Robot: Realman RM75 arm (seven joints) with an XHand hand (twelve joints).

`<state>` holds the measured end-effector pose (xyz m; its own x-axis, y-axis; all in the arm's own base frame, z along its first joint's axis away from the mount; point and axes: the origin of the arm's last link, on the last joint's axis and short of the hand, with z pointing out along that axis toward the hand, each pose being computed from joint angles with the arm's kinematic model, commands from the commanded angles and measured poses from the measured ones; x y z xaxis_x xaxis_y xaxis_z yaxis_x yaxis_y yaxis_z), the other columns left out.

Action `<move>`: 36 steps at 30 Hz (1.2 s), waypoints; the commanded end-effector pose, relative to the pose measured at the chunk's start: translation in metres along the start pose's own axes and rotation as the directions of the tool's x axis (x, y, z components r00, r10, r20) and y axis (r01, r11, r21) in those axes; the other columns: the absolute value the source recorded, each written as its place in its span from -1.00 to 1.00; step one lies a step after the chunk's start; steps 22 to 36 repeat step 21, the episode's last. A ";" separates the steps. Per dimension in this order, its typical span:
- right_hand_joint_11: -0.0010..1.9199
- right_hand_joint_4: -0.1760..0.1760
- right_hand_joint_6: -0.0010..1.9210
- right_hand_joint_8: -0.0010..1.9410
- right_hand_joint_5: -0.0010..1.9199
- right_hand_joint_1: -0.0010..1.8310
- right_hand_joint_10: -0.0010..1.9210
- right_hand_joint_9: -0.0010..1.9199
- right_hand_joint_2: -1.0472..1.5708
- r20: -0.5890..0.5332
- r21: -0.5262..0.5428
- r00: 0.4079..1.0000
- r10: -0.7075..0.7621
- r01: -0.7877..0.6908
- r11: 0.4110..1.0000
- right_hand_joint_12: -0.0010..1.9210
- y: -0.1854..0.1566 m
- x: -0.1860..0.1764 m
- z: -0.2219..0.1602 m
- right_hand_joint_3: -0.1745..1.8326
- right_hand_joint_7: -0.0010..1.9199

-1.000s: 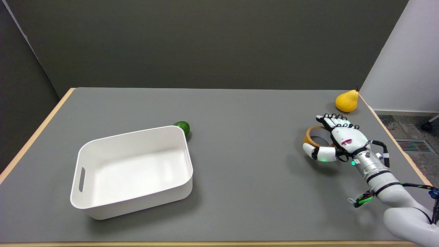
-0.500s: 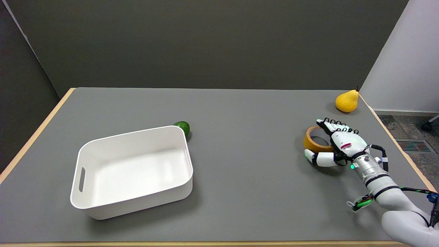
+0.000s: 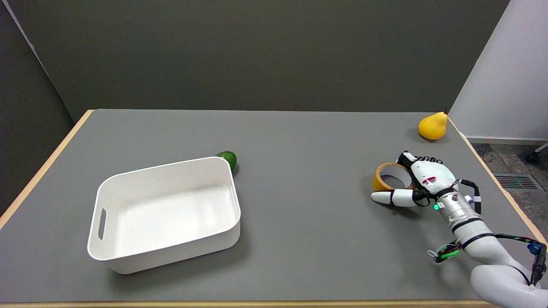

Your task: Pick up yellow tape.

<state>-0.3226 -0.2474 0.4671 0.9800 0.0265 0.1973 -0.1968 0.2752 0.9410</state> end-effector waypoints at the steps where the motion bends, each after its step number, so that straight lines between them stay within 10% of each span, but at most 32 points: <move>1: -0.21 -1.00 0.60 0.61 -0.37 0.27 0.44 -0.19 0.74 -0.188 0.165 0.981 0.045 -0.013 0.986 1.00 -0.057 0.051 0.021 -0.66 -0.31; 14: -0.19 -1.00 0.61 0.62 -0.37 0.27 0.52 -0.18 0.73 -0.433 0.523 0.884 0.178 0.085 0.848 1.00 -0.195 0.129 0.035 -0.62 -0.31; 21: -0.17 -1.00 0.59 0.60 -0.35 0.27 0.54 -0.15 0.70 -0.327 0.704 0.920 0.216 0.085 0.705 1.00 -0.289 0.112 0.044 -0.58 -0.30; 36: -0.17 -1.00 0.59 0.60 -0.35 0.27 0.54 -0.15 0.70 -0.327 0.704 0.920 0.216 0.085 0.705 1.00 -0.289 0.112 0.044 -0.58 -0.30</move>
